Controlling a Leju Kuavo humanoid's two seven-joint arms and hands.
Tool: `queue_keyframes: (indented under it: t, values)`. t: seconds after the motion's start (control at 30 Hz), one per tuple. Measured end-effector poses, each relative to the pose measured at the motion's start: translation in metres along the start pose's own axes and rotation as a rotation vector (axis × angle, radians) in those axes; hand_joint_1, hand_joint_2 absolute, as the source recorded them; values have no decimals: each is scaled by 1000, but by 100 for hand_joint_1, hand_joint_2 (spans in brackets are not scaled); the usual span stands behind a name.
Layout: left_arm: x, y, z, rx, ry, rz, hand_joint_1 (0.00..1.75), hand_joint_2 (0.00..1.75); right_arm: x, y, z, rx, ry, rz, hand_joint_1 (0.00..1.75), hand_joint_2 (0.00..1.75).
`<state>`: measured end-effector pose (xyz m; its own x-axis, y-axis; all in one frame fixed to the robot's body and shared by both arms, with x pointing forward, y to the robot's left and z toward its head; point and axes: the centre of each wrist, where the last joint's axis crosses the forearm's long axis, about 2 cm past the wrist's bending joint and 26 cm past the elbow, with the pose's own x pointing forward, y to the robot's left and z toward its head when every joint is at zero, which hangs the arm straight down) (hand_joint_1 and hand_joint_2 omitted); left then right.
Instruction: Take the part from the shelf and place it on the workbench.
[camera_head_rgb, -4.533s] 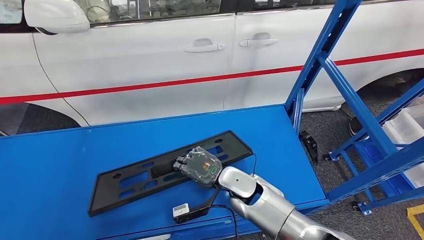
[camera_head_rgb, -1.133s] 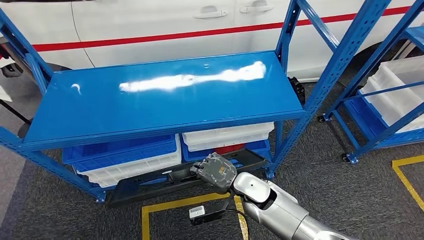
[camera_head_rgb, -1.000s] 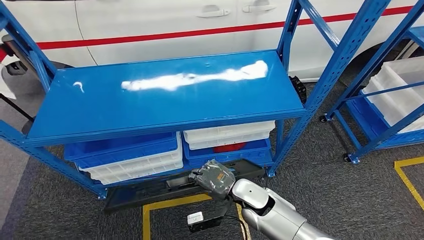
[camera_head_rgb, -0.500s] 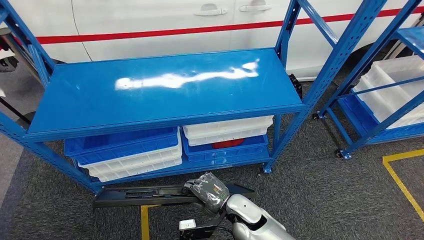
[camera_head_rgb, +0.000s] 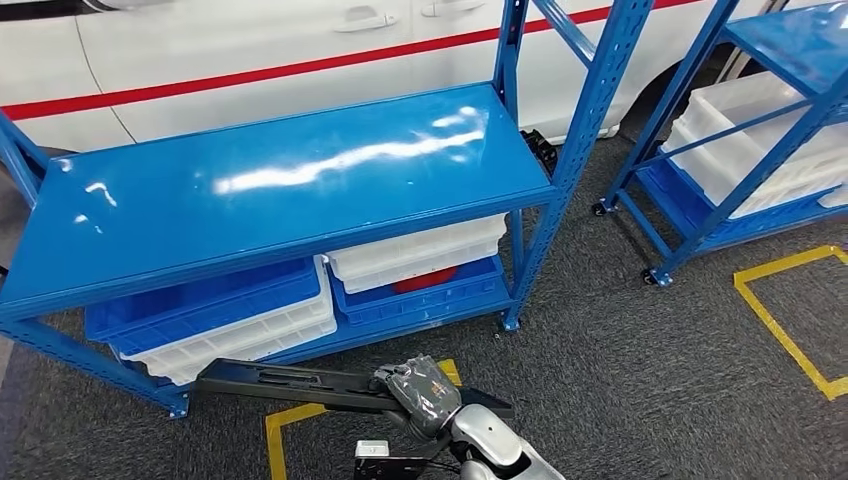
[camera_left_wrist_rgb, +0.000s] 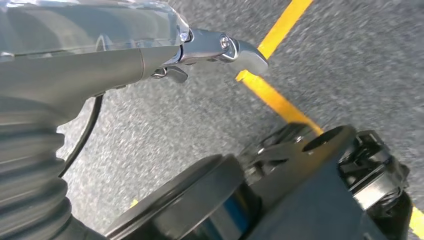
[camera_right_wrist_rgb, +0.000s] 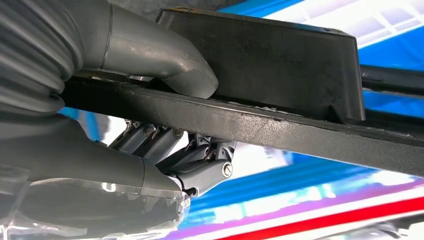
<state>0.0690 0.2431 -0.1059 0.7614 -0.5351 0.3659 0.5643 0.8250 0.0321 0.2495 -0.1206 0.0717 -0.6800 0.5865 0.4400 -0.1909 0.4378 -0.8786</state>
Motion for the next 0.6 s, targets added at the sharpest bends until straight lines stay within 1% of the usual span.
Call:
queue_keyframes:
  t: [0.1,0.23,0.43,0.6]
  values:
    - [0,0,0,-1,2,-4,0,175,3,3,5,-7,22,-13,175,175]
    - [-2,-2,1,-4,7,3,0,175,6,1,5,-30,31,-26,175,175]
    - [0,-5,0,-9,3,16,0,175,7,1,10,-48,51,-40,175,175]
    - [1,-5,0,-12,5,26,0,175,9,4,19,-59,88,-63,175,175]
